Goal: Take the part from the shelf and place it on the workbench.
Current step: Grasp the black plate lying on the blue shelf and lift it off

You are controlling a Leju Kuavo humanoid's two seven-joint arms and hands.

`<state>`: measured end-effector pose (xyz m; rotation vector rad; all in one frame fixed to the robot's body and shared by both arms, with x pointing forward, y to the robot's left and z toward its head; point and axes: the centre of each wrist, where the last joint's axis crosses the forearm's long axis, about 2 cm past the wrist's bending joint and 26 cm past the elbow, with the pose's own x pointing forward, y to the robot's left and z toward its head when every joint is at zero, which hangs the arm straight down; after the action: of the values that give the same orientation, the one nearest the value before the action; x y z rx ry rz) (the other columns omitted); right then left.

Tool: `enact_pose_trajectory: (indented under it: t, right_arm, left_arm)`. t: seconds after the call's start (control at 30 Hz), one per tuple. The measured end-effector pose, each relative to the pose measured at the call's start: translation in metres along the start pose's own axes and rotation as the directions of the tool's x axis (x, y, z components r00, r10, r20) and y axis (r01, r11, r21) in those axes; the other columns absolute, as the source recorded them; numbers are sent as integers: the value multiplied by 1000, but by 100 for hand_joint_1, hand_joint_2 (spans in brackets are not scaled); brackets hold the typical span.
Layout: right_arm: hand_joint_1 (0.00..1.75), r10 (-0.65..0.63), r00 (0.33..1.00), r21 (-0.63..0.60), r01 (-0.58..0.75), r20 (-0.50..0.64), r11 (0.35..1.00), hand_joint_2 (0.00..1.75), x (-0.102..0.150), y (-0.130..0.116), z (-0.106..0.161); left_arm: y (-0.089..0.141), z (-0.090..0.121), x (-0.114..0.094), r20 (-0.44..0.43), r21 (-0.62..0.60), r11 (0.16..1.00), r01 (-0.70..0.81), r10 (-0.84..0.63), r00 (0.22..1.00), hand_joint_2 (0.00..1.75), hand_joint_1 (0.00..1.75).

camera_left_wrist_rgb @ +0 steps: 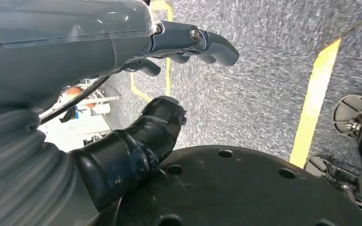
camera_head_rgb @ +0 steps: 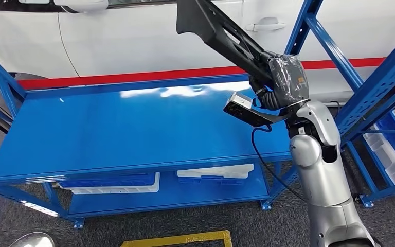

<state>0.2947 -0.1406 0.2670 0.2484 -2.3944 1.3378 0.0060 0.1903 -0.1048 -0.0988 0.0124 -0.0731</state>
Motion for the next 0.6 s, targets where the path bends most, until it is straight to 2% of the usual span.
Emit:
enact_pose_trajectory:
  t: [0.33, 0.6]
  right_arm:
    - [175, -251, 964, -14, 254, 88, 967, 175, 17, 6, -38]
    - [175, -262, 959, 8, 263, 107, 965, 175, 23, 10, -47]
  left_arm:
    - [1, 0, 0, -1, -10, 1000, 3, -3, 1000, 175, 0]
    - [-1, 0, 0, 0, -17, 1000, 16, -16, 1000, 175, 0]
